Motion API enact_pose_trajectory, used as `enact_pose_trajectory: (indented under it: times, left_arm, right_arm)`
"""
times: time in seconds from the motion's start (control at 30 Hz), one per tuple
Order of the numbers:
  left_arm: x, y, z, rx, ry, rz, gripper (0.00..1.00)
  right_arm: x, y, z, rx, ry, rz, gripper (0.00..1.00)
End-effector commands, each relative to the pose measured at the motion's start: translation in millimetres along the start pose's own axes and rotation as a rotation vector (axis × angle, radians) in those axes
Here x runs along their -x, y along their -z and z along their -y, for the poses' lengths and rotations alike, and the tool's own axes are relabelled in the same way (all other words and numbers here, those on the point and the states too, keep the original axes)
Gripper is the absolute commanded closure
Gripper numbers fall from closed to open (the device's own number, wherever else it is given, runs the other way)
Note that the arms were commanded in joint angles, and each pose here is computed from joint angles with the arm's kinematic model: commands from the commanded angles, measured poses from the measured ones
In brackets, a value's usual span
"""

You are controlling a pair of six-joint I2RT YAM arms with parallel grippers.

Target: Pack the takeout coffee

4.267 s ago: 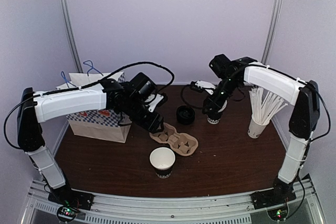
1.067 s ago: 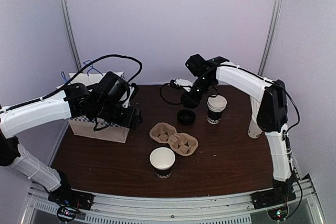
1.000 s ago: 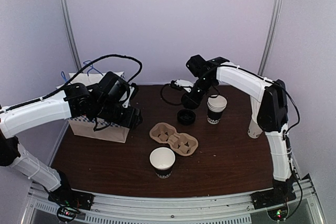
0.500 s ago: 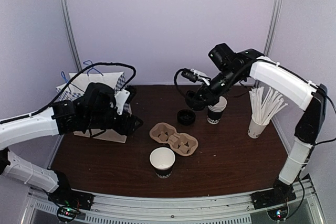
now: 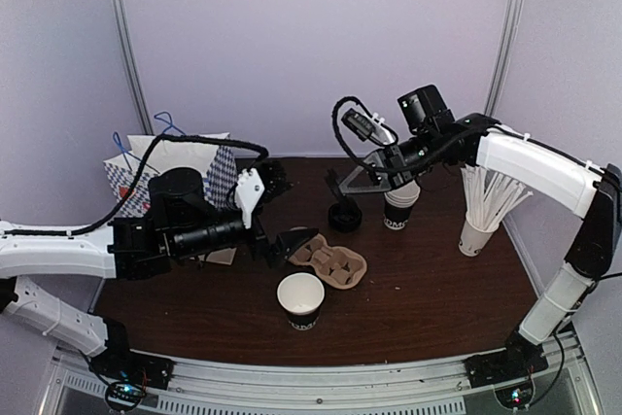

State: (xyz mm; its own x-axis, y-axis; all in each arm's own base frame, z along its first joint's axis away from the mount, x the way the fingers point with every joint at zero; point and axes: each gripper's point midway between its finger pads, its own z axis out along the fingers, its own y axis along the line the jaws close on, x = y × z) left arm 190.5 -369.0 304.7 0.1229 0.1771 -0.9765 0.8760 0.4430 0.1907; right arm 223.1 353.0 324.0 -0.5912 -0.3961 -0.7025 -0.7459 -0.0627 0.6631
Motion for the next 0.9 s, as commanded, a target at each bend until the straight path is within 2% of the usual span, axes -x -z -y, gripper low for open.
enact_pose_trajectory:
  times: [0.0,0.1,0.47,0.87]
  left_arm:
    - [50.6,-12.7,22.4,-0.032,-0.192,0.187,0.03]
    - [52.6,-22.7,32.3,-0.018,-0.232,0.204,0.03]
    - [64.7,-22.5,8.6,0.140,-0.201,0.276,0.06]
    - [65.7,-37.8,1.3,0.203,-0.215,0.281,0.04]
  right_arm:
    - [26.8,5.6,-40.0,0.195,-0.006,0.073,0.93]
    - [28.8,7.2,-43.8,0.206,-0.011,0.079,0.93]
    - [28.2,9.0,-54.2,0.242,-0.032,0.086,0.92]
    - [28.0,4.0,-66.2,0.292,-0.019,0.071,0.92]
